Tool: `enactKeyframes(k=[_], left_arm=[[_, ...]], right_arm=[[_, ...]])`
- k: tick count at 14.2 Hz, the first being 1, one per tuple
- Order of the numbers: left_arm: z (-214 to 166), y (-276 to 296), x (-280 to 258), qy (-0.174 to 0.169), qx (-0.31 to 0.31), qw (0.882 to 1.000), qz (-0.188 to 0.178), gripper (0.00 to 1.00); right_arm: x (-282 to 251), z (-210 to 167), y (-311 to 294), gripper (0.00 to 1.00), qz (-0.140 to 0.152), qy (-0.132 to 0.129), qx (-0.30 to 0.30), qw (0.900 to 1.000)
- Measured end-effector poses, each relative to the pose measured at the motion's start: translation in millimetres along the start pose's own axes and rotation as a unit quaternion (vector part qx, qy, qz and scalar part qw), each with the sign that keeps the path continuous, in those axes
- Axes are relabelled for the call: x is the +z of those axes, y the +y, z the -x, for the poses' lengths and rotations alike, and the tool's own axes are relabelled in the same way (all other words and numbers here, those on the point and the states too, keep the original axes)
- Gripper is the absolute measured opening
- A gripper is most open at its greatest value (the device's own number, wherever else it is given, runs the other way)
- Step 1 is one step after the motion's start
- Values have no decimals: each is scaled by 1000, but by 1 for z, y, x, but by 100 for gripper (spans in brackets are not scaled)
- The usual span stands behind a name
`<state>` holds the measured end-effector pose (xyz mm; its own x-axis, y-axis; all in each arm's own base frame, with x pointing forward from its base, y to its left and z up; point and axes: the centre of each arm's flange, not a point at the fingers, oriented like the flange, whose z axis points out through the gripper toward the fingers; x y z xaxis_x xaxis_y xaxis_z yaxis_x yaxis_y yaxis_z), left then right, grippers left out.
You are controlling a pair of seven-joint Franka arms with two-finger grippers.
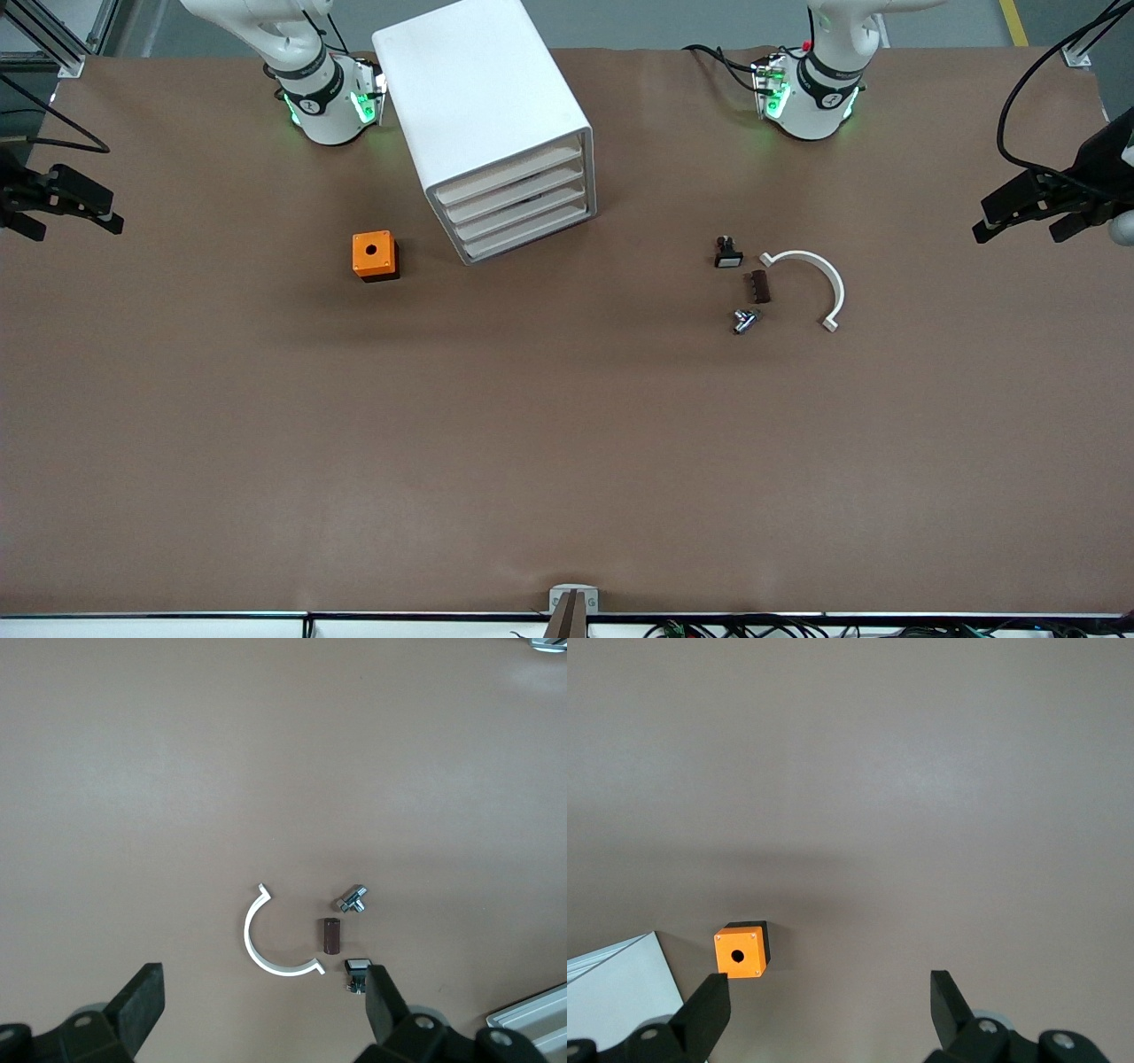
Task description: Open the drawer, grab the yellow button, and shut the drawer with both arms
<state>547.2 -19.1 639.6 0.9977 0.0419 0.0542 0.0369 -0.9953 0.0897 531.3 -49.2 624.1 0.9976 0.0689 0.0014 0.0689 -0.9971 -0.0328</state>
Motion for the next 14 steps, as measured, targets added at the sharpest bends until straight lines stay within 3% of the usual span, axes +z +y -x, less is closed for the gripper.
enactKeyframes(k=[8, 14], left_arm=[[-2, -7, 3, -2, -2, 1000, -15, 100], [-23, -17, 51, -44, -10, 999, -15, 100]], right_arm=[[-1, 0, 0, 100, -1, 1, 0, 1000], [8, -3, 0, 100, -1, -8, 0, 1000]])
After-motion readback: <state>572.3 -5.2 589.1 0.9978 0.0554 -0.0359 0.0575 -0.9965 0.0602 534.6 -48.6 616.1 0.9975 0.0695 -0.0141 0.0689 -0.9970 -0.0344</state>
